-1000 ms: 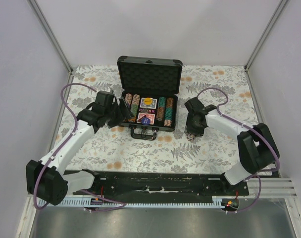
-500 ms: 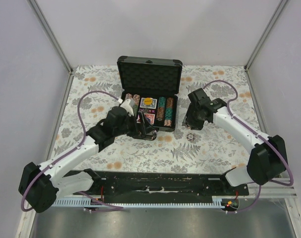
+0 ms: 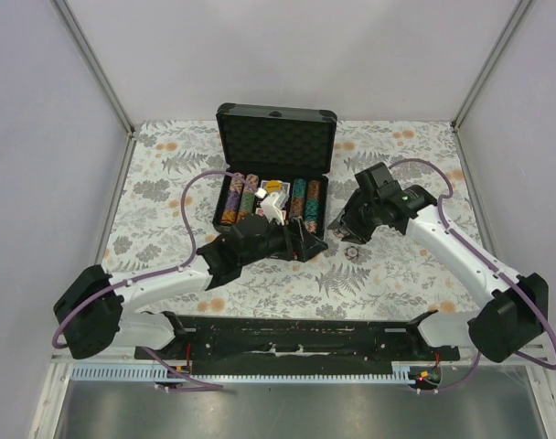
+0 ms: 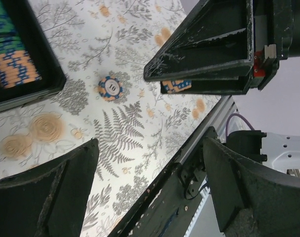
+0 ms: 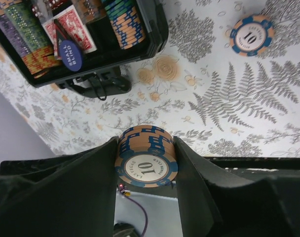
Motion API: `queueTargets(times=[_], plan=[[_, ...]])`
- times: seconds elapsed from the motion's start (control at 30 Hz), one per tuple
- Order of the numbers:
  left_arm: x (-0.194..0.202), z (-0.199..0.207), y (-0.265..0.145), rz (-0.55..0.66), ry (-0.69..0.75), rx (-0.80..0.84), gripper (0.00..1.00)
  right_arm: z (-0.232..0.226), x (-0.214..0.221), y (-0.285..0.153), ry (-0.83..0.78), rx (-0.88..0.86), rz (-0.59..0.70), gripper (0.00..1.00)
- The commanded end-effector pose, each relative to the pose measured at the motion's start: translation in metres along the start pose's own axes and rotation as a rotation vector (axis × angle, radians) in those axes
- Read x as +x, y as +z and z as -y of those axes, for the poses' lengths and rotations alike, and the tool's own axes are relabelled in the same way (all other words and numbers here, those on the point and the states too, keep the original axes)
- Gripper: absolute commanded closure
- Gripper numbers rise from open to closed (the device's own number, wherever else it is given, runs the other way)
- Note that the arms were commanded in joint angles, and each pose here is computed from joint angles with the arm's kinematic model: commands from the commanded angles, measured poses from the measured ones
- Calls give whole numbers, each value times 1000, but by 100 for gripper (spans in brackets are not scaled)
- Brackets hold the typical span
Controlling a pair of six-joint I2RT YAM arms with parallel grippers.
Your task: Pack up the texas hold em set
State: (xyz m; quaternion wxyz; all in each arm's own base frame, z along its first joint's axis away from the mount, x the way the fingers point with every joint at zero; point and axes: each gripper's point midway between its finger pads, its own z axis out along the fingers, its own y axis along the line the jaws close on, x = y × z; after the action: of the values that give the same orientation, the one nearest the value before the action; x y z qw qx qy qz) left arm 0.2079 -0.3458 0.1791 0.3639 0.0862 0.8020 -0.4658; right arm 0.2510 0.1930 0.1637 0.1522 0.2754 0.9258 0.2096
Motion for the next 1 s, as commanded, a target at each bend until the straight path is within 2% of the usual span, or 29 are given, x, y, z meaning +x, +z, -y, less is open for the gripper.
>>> queueTargets(times=[0.0, 0.2, 0.6, 0.83, 0.97], plan=[[-29, 36, 19, 122, -10, 92, 8, -25, 7, -23, 98, -117, -24, 100], [-23, 49, 32, 130, -10, 139, 8, -30, 12, -24, 137, -147, -51, 100], [-47, 43, 38, 243, -42, 49, 7, -39, 16, -21, 161, -186, -80, 100], [-55, 43, 47, 252, -67, 6, 15, -41, 16, -20, 185, -200, -81, 100], [-58, 44, 51, 257, -93, -10, 24, -41, 16, -18, 199, -208, -83, 100]])
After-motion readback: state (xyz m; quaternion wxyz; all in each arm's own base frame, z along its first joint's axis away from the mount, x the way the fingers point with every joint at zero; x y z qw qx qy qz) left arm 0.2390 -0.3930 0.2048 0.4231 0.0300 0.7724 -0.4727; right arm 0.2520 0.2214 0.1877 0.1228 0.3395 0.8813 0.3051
